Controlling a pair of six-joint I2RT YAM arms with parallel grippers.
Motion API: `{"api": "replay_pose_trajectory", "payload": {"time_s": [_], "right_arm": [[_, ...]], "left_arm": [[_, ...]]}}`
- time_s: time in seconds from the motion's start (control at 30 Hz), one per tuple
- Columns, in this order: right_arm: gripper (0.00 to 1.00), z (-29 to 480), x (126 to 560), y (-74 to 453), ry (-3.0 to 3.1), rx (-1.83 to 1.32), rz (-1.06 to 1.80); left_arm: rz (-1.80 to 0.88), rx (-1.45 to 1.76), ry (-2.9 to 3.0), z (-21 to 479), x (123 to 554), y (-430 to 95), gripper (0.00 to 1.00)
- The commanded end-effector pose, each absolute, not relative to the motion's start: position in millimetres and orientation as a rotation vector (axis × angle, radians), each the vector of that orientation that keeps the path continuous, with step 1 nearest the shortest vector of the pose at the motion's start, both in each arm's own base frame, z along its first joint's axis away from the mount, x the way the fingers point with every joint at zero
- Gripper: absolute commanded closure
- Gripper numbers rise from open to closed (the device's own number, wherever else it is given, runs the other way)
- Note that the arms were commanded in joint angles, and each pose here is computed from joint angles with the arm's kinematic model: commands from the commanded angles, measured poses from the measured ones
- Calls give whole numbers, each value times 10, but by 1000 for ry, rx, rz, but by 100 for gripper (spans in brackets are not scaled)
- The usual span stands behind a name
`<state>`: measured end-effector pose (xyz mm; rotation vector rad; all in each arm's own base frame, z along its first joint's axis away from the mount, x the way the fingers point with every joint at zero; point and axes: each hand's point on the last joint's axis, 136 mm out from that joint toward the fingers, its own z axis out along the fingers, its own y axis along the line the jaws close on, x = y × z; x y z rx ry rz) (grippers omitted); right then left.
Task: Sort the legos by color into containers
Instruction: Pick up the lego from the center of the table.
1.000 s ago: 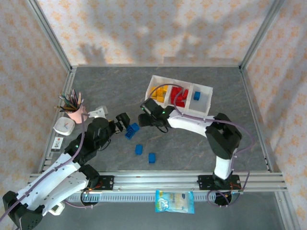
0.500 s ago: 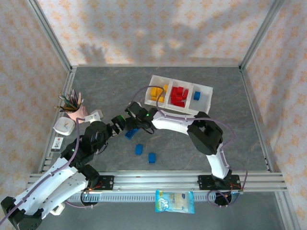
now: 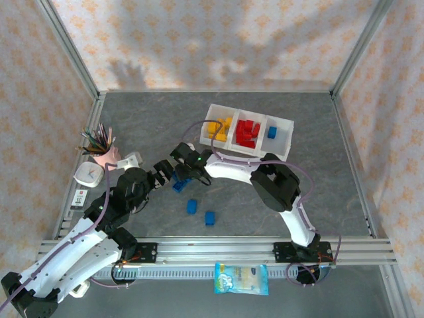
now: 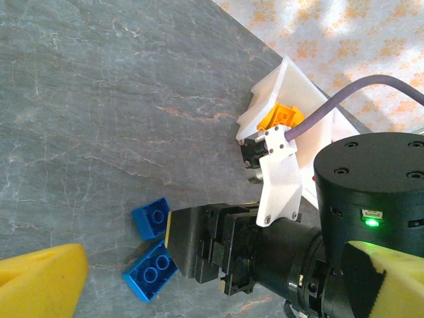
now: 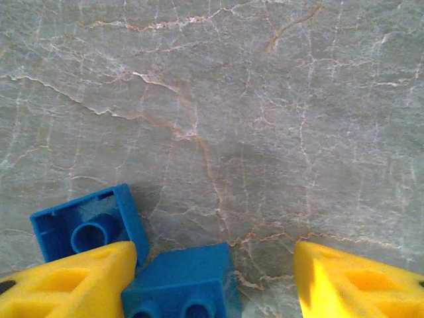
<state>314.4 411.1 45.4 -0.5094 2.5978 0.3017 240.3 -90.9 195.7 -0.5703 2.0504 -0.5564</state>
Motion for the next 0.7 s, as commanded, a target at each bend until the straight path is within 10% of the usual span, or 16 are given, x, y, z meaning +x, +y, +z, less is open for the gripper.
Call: {"api": "replay_pose_trajectory", "payload": {"time_s": [0.0,0.67], "right_arm": [[42,468,3214,3987,2598,-469,240],[72,634,3202,3990,2595,-447,311]], "left_arm": [[-526,-599,2047,1913,2405,-837,1],[-568,-558,2058,1973,2449,-952,1]]}}
